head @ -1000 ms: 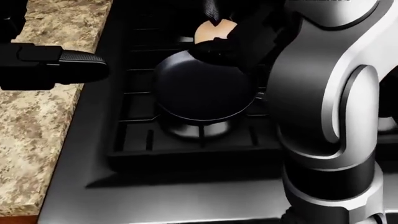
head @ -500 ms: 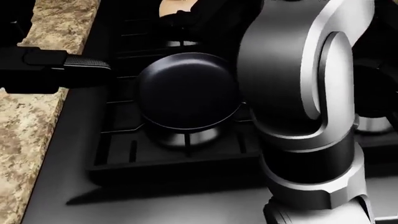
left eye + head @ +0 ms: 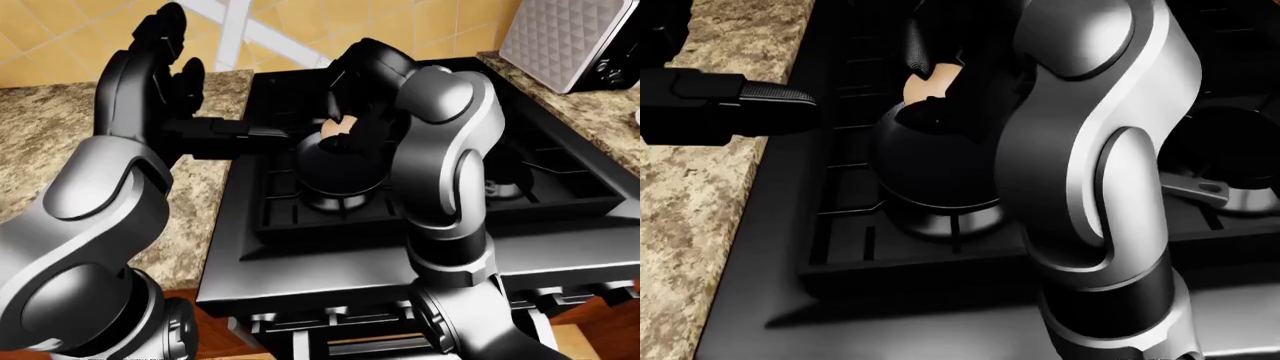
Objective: Pick the egg from the plate and place it in the pan.
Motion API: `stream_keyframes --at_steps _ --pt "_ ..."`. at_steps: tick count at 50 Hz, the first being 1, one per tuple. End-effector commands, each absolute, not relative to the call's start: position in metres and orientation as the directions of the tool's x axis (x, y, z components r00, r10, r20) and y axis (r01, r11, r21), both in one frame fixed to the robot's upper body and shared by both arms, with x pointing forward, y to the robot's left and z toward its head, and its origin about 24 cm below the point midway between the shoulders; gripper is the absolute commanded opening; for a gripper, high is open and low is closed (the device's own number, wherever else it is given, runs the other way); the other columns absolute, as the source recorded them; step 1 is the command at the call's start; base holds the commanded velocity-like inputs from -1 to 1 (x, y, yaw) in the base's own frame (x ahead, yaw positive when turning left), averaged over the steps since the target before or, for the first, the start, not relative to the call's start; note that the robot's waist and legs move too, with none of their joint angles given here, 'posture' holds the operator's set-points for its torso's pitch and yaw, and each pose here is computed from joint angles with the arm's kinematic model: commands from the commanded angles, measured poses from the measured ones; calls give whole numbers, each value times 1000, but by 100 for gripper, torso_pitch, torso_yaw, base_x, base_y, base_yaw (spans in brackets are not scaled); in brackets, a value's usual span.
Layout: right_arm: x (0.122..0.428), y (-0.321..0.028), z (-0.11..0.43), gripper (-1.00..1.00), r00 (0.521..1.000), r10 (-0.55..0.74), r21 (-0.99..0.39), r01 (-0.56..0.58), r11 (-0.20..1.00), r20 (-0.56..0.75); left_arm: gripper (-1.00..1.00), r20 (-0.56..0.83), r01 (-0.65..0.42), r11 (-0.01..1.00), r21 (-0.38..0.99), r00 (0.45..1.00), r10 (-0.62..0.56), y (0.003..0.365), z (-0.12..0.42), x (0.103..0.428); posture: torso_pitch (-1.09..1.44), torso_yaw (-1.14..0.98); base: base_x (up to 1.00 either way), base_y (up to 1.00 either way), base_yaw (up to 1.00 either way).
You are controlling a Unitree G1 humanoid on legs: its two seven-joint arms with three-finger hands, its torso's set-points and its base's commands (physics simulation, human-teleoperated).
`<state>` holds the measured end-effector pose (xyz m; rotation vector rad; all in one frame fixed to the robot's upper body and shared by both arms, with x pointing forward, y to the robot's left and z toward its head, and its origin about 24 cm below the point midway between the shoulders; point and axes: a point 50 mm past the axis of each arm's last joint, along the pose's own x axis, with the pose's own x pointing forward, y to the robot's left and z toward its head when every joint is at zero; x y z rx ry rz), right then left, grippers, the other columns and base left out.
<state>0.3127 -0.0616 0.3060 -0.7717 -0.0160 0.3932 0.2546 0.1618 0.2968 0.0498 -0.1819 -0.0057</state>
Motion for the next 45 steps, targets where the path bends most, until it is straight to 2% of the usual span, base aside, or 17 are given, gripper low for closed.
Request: stream_keyframes --at_steps 1,11,45 --pt "310 -62 319 -100 936 349 -711 -282 644 -55 100 250 -7 999 40 968 -3 162 309 250 0 0 0 0 0" --pt "322 -62 307 -100 940 337 -695 -280 662 -57 100 249 -7 999 38 969 -3 162 307 251 0 0 0 0 0" --pt "334 -59 284 -100 938 342 -705 -277 652 -53 100 249 -7 999 37 969 -3 162 307 250 0 0 0 0 0"
